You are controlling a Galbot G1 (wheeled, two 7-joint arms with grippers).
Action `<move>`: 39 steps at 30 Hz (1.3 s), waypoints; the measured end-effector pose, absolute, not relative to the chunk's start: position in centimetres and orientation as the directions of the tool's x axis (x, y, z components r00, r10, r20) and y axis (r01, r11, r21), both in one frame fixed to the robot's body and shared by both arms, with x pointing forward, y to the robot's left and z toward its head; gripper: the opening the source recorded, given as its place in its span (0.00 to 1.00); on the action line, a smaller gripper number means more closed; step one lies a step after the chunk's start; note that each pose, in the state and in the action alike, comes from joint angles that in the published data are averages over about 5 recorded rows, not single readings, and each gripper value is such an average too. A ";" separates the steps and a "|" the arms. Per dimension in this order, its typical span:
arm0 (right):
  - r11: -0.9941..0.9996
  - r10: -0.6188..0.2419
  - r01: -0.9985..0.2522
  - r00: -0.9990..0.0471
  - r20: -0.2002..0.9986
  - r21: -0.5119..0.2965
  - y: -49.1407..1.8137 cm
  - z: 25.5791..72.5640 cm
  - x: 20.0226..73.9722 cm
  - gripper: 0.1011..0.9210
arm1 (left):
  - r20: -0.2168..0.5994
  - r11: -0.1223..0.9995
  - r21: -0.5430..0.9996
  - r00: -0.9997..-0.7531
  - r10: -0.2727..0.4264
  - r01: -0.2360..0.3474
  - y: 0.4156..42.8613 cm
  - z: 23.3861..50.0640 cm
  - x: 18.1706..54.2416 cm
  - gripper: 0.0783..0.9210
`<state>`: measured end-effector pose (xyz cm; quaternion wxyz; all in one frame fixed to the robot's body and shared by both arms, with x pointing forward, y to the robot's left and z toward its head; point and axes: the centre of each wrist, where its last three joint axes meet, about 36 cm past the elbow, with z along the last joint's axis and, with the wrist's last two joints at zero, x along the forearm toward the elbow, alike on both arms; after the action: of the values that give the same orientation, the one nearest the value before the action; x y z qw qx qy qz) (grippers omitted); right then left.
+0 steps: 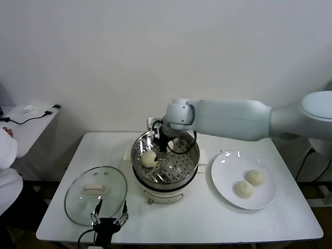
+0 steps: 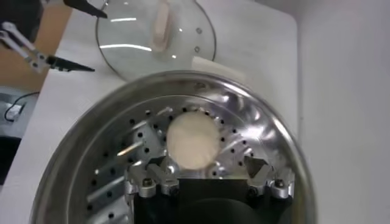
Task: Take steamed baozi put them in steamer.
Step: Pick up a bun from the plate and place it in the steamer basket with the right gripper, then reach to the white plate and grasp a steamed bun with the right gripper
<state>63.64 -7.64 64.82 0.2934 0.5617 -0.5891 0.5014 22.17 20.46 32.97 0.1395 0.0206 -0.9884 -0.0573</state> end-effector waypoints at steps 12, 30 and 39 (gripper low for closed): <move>-0.130 -0.277 -0.969 -0.168 0.946 -0.210 -25.7 70.1 63.2 0.88 | 0.263 0.992 0.122 -0.963 -0.057 -0.025 21.0 33.6 22.6 0.88; 0.006 -0.145 -0.998 -0.068 0.987 -0.068 -39.0 56.5 58.0 0.88 | 0.251 0.991 0.128 -0.965 -0.078 -0.047 21.6 34.0 22.6 0.88; 0.043 -0.105 -0.997 -0.070 0.992 -0.066 -39.8 51.7 56.8 0.88 | 0.252 0.991 0.128 -0.965 -0.075 -0.044 21.6 33.7 22.6 0.88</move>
<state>56.76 -39.81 51.70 0.4654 0.4985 -0.5524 0.4793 22.65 21.56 33.73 0.1295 0.0302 -0.9893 -0.0608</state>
